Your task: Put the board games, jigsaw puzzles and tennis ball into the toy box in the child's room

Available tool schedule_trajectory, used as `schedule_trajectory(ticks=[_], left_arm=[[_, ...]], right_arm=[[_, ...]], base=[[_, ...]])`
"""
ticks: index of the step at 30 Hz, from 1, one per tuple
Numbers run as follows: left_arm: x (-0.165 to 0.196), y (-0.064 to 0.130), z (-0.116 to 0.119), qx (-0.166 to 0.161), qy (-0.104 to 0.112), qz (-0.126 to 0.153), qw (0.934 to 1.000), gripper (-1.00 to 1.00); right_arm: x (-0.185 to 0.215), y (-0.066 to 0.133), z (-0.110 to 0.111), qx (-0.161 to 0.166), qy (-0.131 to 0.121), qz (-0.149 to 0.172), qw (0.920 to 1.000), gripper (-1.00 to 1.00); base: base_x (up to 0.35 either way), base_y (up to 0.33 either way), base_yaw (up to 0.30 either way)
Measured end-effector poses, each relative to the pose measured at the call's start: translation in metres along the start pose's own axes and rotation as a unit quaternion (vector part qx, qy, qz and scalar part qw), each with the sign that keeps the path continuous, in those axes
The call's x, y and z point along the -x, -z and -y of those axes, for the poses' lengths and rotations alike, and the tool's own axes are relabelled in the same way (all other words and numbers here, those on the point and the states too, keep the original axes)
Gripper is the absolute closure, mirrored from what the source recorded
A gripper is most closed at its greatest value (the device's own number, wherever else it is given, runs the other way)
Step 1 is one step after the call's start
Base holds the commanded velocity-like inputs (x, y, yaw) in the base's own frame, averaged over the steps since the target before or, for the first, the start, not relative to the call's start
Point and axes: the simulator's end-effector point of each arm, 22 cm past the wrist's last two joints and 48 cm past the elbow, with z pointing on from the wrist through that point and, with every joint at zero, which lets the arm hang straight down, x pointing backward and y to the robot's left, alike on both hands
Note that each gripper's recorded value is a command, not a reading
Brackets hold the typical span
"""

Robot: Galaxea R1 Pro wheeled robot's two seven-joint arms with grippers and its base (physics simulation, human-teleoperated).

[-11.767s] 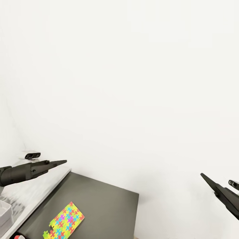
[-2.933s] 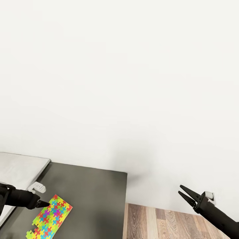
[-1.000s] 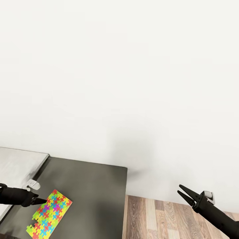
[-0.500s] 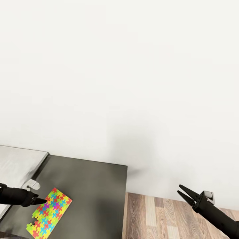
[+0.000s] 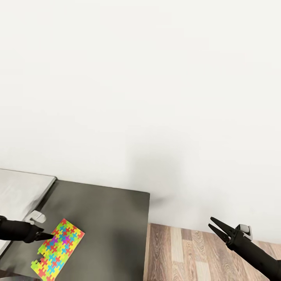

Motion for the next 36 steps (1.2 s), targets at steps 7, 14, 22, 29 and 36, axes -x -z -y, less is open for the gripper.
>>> schedule_trajectory(ticks=[7,14,22,29,36], left_arm=[[0.002,0.002,-0.006,0.005,0.001,-0.001,1.0,-1.0],[0.001,0.0,-0.008,0.004,0.003,-0.004,1.0,-1.0],[0.01,-0.001,-0.011,0.005,0.002,-0.001,1.0,-1.0],[0.011,-0.004,-0.012,0.004,0.004,-0.002,1.0,-1.0],[0.01,-0.008,-0.014,0.003,0.014,-0.006,0.9999,-1.0]], right_arm=[[-0.002,-0.001,0.004,-0.004,-0.004,-0.002,1.0,-1.0],[-0.003,-0.001,0.009,-0.007,-0.008,-0.003,0.9999,-1.0],[-0.006,-0.002,0.014,-0.011,-0.013,-0.005,0.9998,-1.0],[-0.008,-0.003,0.018,-0.015,-0.017,-0.006,0.9997,-1.0],[-0.009,-0.003,0.022,-0.019,-0.02,-0.008,0.9996,-1.0]], base=[[0.0,0.0,0.0],[0.0,0.0,0.0],[0.0,0.0,0.0],[0.0,0.0,0.0],[0.0,0.0,0.0]])
